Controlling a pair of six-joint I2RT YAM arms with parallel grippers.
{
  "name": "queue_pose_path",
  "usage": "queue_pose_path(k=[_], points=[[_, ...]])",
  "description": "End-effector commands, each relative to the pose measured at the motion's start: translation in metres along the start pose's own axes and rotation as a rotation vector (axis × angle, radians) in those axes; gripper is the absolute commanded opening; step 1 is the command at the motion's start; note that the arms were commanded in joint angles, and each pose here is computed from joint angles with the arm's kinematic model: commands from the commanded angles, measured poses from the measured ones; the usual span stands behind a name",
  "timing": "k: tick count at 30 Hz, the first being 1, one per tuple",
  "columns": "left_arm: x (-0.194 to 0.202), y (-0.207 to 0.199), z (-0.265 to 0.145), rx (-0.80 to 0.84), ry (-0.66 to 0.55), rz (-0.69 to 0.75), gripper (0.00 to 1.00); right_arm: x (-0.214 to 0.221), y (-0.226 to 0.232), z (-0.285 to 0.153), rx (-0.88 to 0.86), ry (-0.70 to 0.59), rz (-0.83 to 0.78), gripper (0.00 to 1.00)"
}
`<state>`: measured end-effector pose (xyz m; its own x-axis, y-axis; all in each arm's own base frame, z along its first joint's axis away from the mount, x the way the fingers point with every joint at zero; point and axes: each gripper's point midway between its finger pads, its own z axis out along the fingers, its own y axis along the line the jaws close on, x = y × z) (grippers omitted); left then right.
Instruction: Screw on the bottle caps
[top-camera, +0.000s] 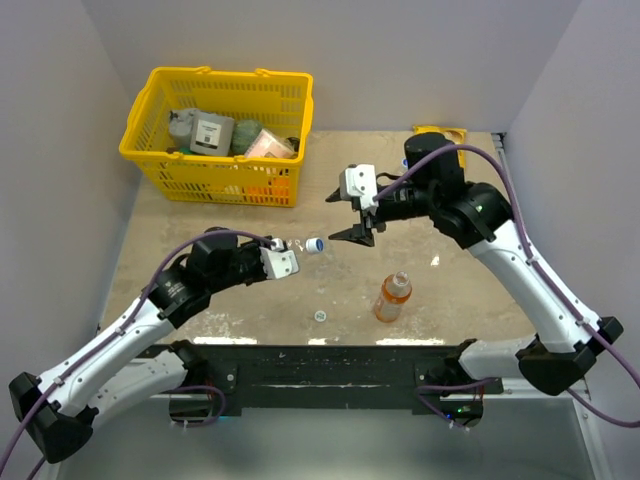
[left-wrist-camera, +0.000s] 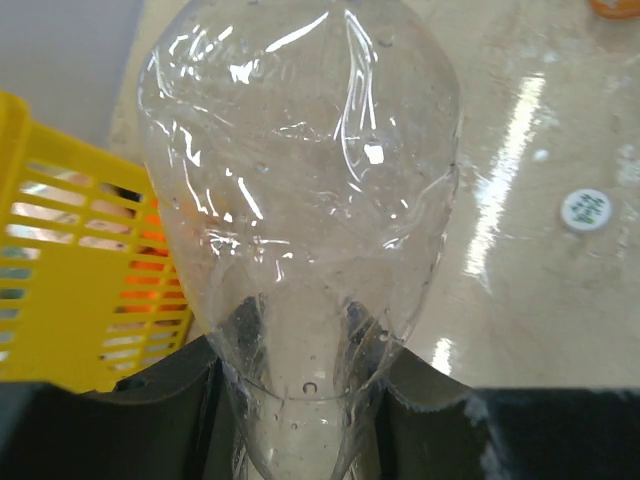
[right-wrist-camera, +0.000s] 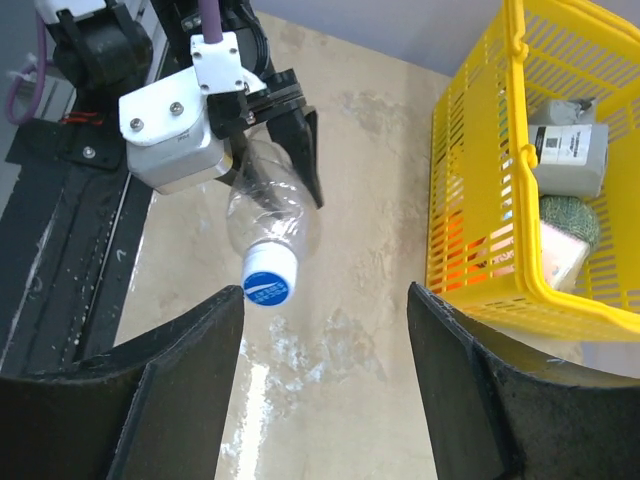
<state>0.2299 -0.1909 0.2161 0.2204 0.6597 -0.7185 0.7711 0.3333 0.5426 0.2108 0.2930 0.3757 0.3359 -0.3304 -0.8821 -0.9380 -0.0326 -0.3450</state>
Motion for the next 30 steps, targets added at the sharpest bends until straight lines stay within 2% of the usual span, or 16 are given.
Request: queue_pose_path(k=[1,12,18,23,29,30], points=[[-0.024,-0.011,-0.010,0.104,-0.069,-0.140,0.00,0.008,0.004,0.009,-0.046,0.015,-0.017,0.68],[-0.047,-0.003,-0.015,0.140,-0.127,-0.183,0.00,0.009,0.045,0.035,-0.145,0.042,-0.137,0.67],[-0.049,-0.001,-0.016,0.135,-0.137,-0.184,0.00,0.003,0.041,0.039,-0.122,0.028,-0.118,0.56],[-0.051,0.001,-0.017,0.131,-0.146,-0.185,0.00,0.007,0.035,0.040,-0.084,0.044,-0.111,0.55],[-0.054,0.004,-0.018,0.119,-0.168,-0.185,0.00,0.014,0.033,0.044,-0.071,0.062,-0.065,0.38],[-0.055,0.004,-0.018,0.119,-0.171,-0.184,0.00,0.015,0.033,0.045,-0.070,0.062,-0.057,0.28]])
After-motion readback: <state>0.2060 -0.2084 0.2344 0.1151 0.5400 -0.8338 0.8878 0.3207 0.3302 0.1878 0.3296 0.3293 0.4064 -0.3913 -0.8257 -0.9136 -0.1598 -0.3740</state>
